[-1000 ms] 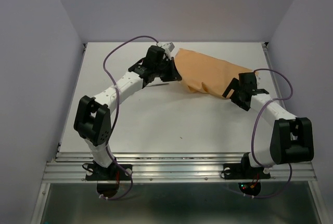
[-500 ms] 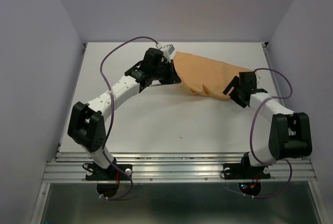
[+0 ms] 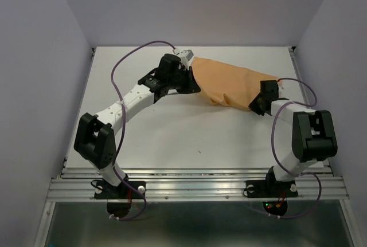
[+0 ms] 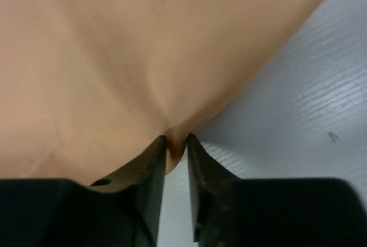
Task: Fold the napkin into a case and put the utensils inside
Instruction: Flatten out the crumpled napkin at the center of the board.
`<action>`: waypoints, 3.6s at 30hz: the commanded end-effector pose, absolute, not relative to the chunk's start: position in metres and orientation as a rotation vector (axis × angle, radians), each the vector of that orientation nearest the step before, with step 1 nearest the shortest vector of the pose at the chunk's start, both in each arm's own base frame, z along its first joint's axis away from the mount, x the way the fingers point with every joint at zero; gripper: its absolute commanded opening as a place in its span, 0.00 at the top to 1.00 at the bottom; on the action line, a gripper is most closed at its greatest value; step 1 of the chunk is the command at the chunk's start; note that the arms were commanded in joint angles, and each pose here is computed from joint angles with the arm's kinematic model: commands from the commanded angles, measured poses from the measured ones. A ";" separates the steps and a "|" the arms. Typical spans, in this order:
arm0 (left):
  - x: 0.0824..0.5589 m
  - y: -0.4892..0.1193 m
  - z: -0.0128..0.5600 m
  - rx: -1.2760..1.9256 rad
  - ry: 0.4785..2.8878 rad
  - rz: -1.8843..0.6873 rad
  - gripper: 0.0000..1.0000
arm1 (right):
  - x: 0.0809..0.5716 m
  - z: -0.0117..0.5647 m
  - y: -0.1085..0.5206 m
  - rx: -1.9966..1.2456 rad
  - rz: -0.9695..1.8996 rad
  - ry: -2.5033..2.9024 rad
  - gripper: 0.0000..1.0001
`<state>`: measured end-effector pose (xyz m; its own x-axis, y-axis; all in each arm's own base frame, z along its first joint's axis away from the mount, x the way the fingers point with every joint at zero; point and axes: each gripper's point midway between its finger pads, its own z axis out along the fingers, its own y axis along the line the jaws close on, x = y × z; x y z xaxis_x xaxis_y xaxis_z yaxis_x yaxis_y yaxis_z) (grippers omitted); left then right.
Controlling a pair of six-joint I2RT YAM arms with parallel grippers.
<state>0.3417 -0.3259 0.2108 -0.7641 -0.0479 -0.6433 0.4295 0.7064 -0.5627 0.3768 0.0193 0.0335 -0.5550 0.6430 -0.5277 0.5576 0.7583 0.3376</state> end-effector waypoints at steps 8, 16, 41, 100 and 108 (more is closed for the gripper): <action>0.332 -0.316 0.283 0.358 2.081 -0.962 1.00 | 0.399 0.136 0.009 0.812 0.239 2.046 0.99; 0.331 -0.296 0.333 0.291 1.969 -0.901 1.00 | 0.371 0.252 0.006 0.709 0.265 1.903 0.99; 0.404 -0.309 0.247 0.201 2.127 -0.761 1.00 | 0.428 0.142 0.011 0.641 0.147 2.303 0.28; 0.387 -0.258 0.248 0.176 2.074 -1.003 1.00 | 0.381 0.219 0.020 0.682 0.368 2.010 0.97; 0.329 -0.261 0.123 0.113 2.349 -1.011 1.00 | 0.284 0.088 0.018 0.933 0.258 2.311 0.19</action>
